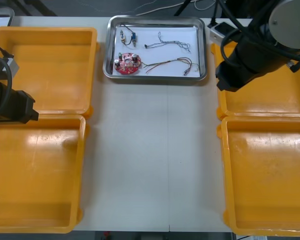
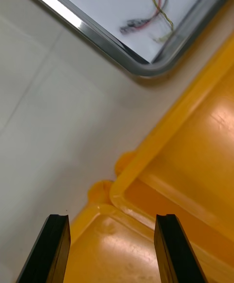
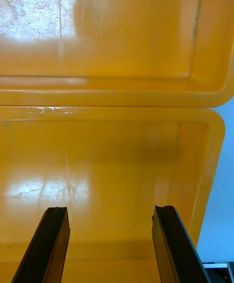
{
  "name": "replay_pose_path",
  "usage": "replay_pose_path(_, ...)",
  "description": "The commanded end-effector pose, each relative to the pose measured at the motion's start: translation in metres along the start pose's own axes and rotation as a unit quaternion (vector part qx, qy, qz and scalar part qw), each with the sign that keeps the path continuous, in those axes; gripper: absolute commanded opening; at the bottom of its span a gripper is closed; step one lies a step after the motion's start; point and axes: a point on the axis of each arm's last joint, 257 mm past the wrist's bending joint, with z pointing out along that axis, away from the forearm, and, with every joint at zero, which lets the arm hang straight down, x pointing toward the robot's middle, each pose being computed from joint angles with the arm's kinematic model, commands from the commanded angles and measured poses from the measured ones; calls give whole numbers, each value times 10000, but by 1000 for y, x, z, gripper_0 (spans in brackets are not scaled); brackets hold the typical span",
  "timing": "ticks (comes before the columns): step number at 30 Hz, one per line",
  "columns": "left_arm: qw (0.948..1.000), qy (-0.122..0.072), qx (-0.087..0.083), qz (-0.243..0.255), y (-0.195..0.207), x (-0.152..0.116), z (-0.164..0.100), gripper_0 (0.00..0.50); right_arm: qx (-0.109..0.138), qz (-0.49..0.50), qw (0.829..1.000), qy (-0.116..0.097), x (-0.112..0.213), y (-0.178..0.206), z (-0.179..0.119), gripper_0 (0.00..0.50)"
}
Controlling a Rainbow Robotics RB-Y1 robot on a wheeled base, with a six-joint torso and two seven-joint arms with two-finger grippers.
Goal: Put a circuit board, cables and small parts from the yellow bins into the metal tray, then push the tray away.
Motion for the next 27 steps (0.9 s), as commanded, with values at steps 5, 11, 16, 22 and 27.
replay_pose_path(5,9996,-236,-163,-73,13,-9,-12,500,286,1718,9846,131,51,-56,-17,500)
replay_pose_path(11,9996,-236,-163,-73,13,-9,-12,500,301,2581,9655,172,72,-73,-21,500)
replay_pose_path(16,9996,-236,-163,-73,13,-9,-12,500,376,3274,9439,219,95,-90,-20,500)
replay_pose_path(22,9996,-236,-163,-73,13,-9,-12,500,473,3509,9350,206,118,-105,-16,500)
replay_pose_path(27,9996,-236,-163,-73,13,-9,-12,500,466,3500,9354,197,131,-106,-12,500)
